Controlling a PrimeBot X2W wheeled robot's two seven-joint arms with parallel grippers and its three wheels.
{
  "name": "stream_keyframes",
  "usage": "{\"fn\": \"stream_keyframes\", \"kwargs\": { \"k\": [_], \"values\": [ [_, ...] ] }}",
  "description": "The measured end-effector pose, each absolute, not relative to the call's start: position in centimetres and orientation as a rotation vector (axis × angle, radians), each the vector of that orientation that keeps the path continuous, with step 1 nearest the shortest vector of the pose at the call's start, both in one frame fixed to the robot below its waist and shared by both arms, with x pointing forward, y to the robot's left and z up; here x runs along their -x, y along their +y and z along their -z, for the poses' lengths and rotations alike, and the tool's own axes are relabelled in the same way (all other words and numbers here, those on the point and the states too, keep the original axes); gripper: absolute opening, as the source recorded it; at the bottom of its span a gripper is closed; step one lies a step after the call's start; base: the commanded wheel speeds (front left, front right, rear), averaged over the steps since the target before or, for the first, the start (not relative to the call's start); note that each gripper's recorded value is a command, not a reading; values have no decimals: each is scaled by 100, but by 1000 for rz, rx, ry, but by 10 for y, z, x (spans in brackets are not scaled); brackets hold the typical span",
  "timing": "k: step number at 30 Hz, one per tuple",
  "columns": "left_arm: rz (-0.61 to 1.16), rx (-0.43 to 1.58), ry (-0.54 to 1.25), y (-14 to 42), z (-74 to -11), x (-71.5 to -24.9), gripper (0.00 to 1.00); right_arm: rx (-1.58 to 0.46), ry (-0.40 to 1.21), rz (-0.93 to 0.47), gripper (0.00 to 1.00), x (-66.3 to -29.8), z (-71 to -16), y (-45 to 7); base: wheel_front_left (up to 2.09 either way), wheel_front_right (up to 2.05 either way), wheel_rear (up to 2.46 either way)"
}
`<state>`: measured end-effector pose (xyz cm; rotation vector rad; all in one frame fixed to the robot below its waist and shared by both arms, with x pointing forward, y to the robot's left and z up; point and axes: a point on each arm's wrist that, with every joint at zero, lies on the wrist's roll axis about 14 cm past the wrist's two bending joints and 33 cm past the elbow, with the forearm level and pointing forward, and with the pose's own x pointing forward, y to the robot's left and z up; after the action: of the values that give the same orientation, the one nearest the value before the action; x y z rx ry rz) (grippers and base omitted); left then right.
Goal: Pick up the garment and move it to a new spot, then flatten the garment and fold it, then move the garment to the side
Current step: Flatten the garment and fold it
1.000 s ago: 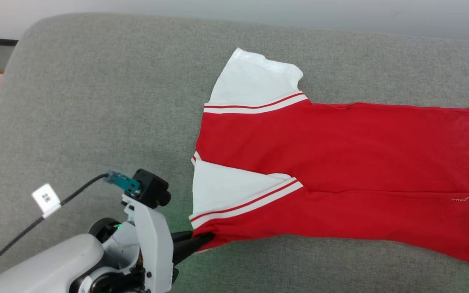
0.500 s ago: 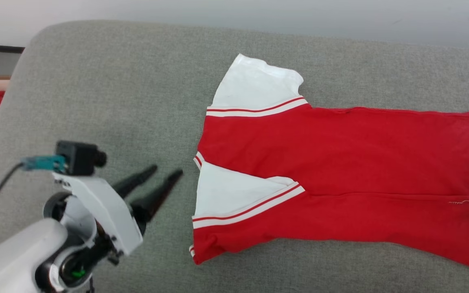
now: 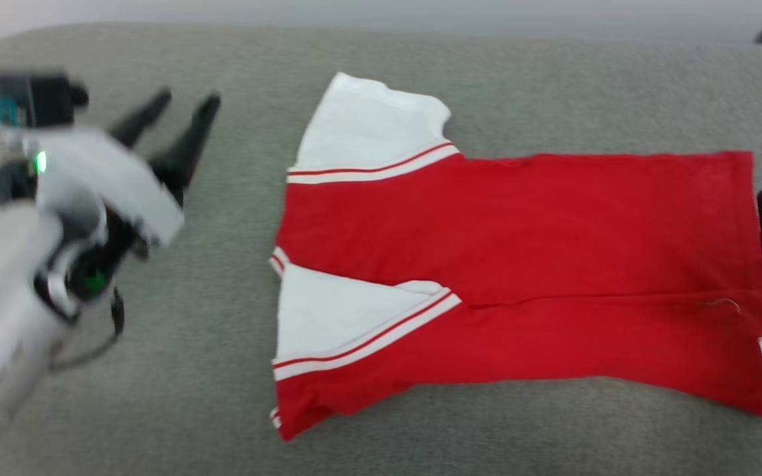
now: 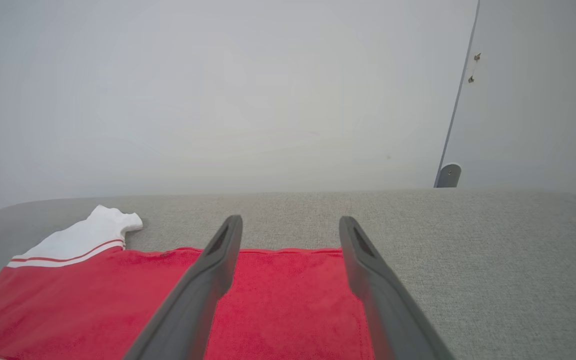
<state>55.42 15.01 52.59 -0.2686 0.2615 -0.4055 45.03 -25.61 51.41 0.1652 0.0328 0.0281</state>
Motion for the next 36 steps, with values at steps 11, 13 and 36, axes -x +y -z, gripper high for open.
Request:
{"fn": "stream_keyframes", "kwargs": {
  "k": [11, 13, 36],
  "values": [
    [496, 73, 423, 98, -507, -633, 100, -162, -21, 74, 100, -427, -514, -278, 0, 0, 0],
    [502, 55, 480, 92, -495, -642, 100, -157, -20, 86, 100, -423, -514, -281, 0, 0, 0],
    [670, 0, 1083, 35, -385, -637, 37, -86, 95, 192, 100, -396, -494, -314, 0, 0, 0]
  ]
}}
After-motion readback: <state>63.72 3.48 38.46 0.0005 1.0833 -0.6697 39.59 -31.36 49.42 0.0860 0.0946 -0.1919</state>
